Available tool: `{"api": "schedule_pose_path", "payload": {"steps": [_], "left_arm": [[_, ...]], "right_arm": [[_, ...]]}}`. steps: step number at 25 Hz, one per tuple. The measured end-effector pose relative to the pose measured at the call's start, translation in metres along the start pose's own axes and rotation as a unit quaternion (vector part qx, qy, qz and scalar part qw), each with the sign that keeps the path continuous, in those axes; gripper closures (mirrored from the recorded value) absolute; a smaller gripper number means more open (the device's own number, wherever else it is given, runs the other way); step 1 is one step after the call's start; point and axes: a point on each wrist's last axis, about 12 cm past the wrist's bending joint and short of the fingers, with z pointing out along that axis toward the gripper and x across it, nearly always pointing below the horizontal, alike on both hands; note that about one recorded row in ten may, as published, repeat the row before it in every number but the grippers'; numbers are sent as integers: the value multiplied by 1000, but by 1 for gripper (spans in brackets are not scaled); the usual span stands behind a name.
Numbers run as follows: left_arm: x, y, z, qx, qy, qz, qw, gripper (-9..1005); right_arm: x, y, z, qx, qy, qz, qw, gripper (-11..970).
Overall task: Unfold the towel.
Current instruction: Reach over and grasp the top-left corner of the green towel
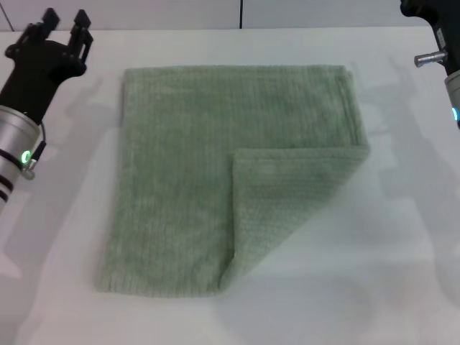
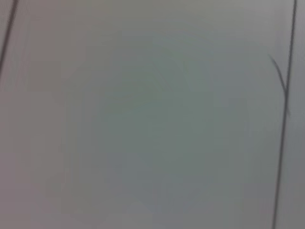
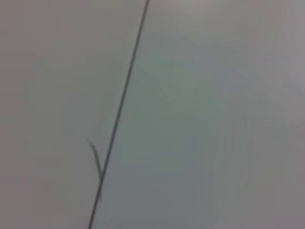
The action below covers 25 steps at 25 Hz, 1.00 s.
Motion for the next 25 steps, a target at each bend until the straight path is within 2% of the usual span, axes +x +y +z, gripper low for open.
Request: {"api": "schedule_pose_path", "payload": {"steps": [4, 7, 17, 18, 19, 25], "left_arm": [[4, -10, 10, 20, 25, 4, 999, 441], [6, -14, 16, 25, 43, 7, 999, 694], [23, -27, 45, 33, 165, 26, 985, 919], [23, -27, 45, 33, 165, 26, 985, 930], [27, -28, 51, 27, 200, 33, 979, 942], [32, -29, 56, 18, 237, 42, 970, 998]], "right_arm": [[4, -3, -2, 5, 9, -3, 1000, 260], [5, -4, -3, 5, 13, -5, 1000, 260], [10, -3, -5, 0, 31, -6, 999, 260], [10, -3, -5, 0, 32, -6, 999, 260], [11, -2, -5, -1, 34, -6, 999, 260], [12, -2, -4, -1, 39, -5, 999, 259]]}}
